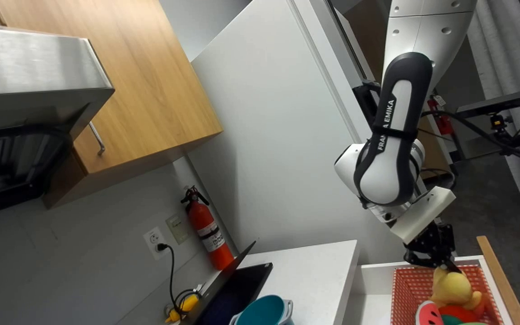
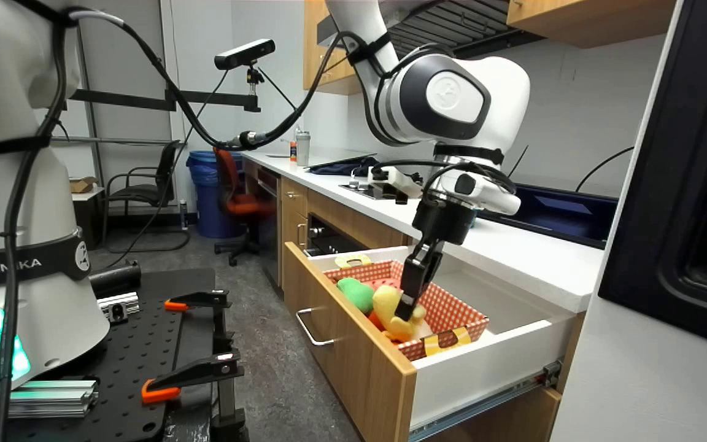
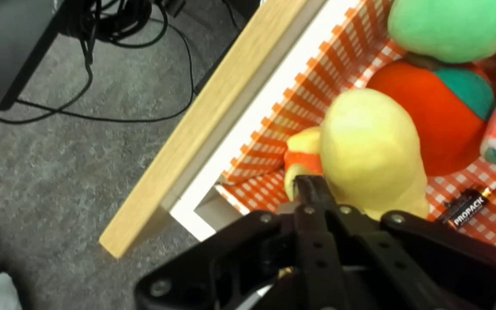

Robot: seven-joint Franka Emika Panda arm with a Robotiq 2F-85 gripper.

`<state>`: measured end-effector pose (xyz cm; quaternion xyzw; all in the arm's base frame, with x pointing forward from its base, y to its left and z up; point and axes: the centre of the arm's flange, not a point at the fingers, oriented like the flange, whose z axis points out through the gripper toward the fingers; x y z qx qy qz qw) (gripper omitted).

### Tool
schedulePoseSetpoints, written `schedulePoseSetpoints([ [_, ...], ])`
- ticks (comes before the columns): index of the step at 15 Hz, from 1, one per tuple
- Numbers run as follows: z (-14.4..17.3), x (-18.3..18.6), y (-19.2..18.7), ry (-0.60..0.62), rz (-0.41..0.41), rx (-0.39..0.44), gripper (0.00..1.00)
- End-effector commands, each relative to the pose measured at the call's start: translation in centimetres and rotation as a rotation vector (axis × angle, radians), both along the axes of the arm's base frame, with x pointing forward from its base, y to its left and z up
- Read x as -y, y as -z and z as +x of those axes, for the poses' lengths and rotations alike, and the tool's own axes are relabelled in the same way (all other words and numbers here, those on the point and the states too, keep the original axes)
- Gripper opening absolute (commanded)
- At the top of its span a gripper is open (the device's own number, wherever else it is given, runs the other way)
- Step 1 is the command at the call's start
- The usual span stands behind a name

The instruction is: Open the top drawer of the cabinet to the right.

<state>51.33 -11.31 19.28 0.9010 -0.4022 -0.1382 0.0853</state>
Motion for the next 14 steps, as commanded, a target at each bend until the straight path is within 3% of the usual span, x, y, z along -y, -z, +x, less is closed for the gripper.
schedulePoseSetpoints([
  [1, 0.1, 0.7, 0.2, -0.157, -0.048, 0.111, 0.00],
  [4, 0.8, 1.1, 0.2, -0.282, -0.083, 0.205, 0.00],
  [5, -1.2, -3.2, -6.0, -0.332, -0.085, 0.224, 0.00],
  [10, 1.2, -5.9, -12.1, -0.512, -0.115, 0.307, 0.00],
  [14, 0.9, -7.9, -15.3, -0.640, -0.089, 0.357, 0.00],
])
